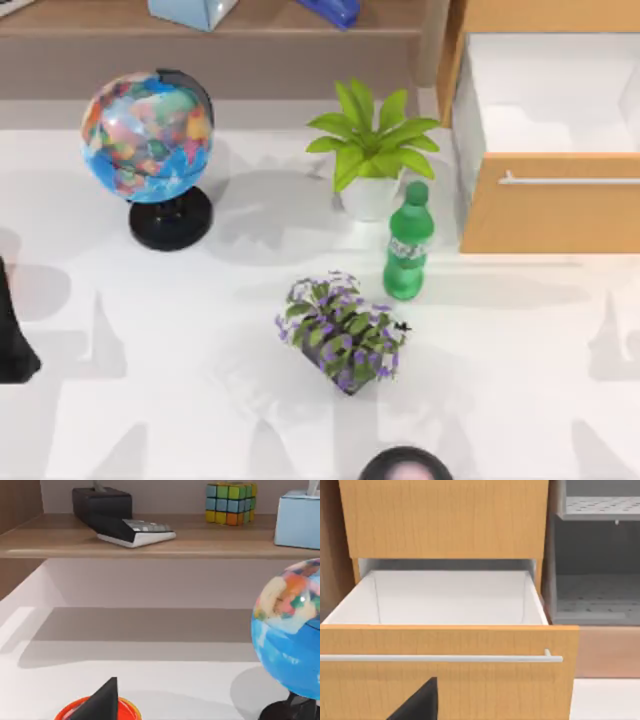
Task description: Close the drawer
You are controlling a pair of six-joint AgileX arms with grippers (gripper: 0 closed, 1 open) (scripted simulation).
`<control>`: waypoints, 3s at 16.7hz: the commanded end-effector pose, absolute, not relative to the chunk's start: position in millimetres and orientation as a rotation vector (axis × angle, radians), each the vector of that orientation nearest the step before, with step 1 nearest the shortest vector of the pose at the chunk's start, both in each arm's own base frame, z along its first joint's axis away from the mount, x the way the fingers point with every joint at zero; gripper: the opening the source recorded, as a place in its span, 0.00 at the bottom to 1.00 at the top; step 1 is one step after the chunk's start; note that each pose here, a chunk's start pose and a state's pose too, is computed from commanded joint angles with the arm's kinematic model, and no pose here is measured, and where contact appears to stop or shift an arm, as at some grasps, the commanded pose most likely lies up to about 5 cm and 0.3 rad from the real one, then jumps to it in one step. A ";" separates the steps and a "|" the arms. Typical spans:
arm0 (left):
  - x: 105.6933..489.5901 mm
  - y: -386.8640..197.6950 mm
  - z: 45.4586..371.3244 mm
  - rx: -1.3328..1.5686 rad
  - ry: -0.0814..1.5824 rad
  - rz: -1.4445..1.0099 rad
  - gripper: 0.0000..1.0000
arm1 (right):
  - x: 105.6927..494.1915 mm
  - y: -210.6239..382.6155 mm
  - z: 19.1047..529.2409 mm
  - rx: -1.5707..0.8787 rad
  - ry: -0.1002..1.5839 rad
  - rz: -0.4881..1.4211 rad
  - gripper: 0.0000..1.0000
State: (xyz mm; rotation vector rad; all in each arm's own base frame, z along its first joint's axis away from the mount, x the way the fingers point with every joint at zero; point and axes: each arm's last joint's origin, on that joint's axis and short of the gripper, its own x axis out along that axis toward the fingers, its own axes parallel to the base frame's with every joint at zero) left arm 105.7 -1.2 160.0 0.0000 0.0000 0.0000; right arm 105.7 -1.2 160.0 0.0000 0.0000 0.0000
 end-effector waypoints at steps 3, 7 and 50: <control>105.7 -1.2 160.0 0.000 0.000 0.000 1.00 | 105.7 -2.2 164.2 0.000 -0.008 0.000 1.00; 105.7 -1.2 160.0 0.000 0.000 0.000 1.00 | 110.4 -13.7 198.3 -0.003 -0.039 0.002 1.00; 105.7 -1.2 160.0 0.000 0.000 0.000 1.00 | 231.7 50.1 96.4 -1.405 0.029 0.055 1.00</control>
